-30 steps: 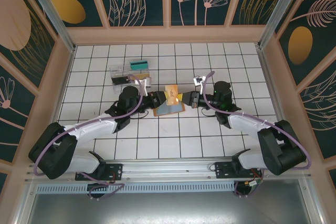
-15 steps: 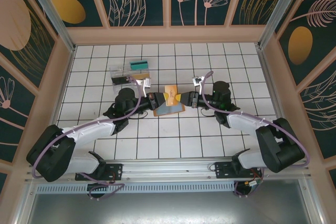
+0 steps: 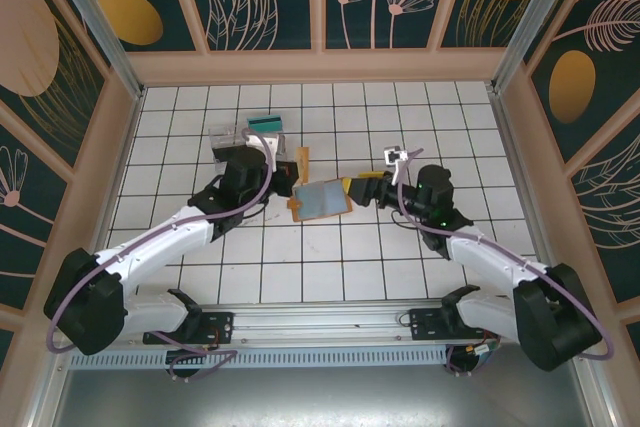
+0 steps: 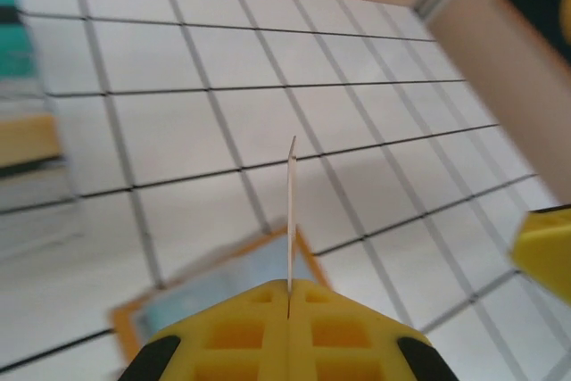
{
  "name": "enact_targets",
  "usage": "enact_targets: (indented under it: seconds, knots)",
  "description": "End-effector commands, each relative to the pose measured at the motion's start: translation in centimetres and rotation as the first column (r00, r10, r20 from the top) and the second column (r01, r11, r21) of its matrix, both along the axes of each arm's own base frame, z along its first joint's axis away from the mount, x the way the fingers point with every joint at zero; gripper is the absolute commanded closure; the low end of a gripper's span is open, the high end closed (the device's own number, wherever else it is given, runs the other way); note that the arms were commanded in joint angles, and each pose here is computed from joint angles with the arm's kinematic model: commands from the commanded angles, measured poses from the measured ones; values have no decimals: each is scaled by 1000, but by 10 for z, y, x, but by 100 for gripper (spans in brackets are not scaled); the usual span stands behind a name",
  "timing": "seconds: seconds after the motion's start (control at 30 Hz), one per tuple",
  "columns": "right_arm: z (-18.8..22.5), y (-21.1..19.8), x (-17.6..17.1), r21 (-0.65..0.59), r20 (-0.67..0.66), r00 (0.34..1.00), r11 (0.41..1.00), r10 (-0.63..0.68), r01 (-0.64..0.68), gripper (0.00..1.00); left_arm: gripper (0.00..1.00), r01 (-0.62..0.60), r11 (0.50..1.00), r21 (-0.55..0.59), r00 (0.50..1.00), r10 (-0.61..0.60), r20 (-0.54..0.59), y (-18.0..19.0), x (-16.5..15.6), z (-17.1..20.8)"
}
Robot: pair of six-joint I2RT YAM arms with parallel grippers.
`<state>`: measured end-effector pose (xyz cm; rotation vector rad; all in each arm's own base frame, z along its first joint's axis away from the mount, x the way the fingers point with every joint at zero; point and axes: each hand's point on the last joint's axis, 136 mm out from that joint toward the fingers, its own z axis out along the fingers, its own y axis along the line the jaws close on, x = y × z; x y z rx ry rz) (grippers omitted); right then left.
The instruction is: Take the credit cards out of the card holder
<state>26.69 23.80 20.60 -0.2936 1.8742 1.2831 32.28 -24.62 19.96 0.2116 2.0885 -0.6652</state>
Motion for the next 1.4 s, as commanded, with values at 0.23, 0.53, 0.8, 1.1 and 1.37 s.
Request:
enact_targets:
  seconds: [0.23, 0.53, 0.8, 1.1, 1.37]
  knots:
    - [11, -24, 1, 13, 152, 967, 979, -203, 204, 1, 100, 34, 747, 664, 949, -232, 213, 39, 21, 4]
    - [29, -41, -8, 60, 214, 939, 963, -271, 264, 1, 100, 116, 513, 851, 898, -421, 131, 44, 56, -4]
    - [30, -43, -8, 52, 202, 939, 960, -280, 275, 1, 100, 253, 291, 923, 839, -540, -59, 64, 80, -32]
    - [22, -44, -3, 33, 181, 939, 957, -291, 289, 1, 100, 228, 132, 965, 800, -589, -109, 73, 93, -55]
    - [13, -39, 1, 8, 149, 950, 961, -276, 277, 1, 100, 202, 90, 975, 789, -605, -108, 73, 98, -72]
